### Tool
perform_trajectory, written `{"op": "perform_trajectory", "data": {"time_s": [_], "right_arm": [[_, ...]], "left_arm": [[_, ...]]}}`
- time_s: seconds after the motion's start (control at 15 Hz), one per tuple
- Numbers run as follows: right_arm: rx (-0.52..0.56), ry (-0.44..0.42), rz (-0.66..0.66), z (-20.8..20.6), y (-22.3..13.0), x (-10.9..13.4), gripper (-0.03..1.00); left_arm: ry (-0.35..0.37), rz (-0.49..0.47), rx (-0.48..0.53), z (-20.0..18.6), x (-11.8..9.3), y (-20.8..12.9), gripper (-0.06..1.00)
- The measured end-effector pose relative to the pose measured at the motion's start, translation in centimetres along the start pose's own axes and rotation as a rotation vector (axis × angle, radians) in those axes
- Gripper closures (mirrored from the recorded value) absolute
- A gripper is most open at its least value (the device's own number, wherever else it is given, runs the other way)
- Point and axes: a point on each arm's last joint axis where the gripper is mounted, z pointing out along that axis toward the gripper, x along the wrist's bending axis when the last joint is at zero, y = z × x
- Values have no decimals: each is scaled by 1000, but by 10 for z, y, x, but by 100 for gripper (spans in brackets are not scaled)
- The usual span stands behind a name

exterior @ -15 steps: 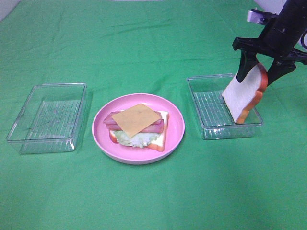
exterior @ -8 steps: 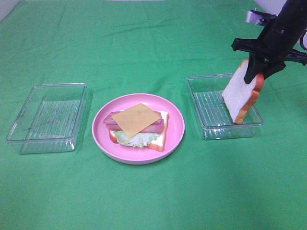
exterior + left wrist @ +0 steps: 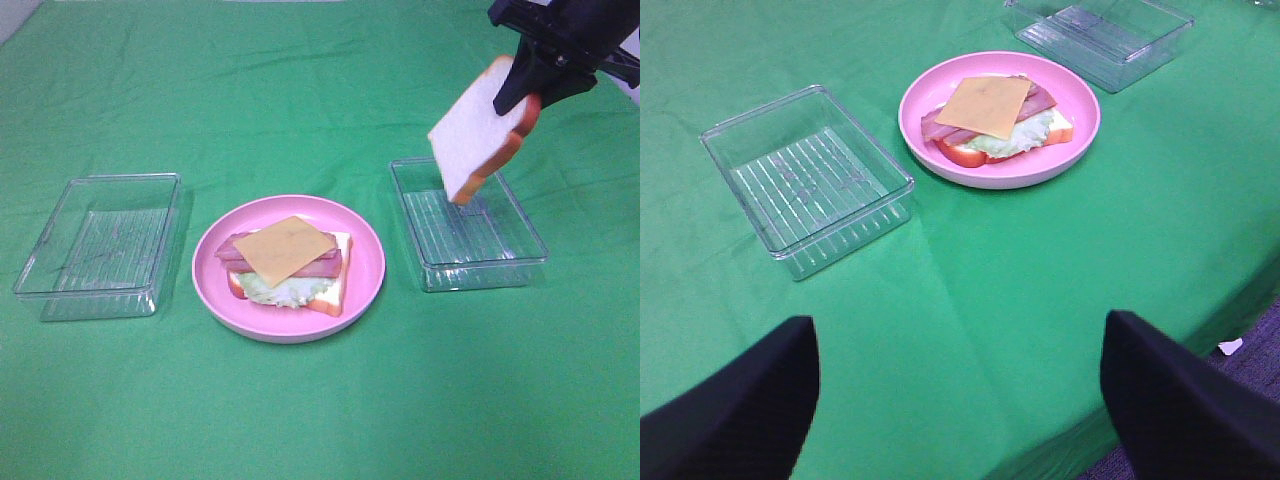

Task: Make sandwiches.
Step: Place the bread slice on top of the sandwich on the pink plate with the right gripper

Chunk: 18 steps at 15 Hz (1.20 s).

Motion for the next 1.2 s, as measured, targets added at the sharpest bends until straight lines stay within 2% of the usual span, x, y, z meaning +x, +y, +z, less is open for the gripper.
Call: {"op": "perform_trajectory", "data": {"time_s": [0.2, 0.27, 0.33, 0.47, 0.67, 0.73, 1.0, 1.2], "right_arm": [[16, 295, 20, 32, -24, 15, 77], [15, 325, 21, 37, -27, 17, 77], [15, 391, 22, 49, -34, 25, 77], [10, 470, 15, 77, -50, 48, 77], [-19, 473, 5, 112, -68, 88, 77], [-23, 475, 17, 121, -70, 95, 77], [-24, 461, 102, 148, -68, 92, 77], [24, 440, 151, 173, -70, 81, 77]], "left_arm": [[0, 0, 0, 0, 0, 0, 21], [0, 0, 0, 0, 0, 0, 21], [0, 0, 0, 0, 0, 0, 21], [0, 0, 0, 0, 0, 0, 21], [0, 0, 0, 0, 0, 0, 21], [0, 0, 0, 0, 0, 0, 21], [0, 0, 0, 0, 0, 0, 21], [0, 0, 0, 0, 0, 0, 21]]}}
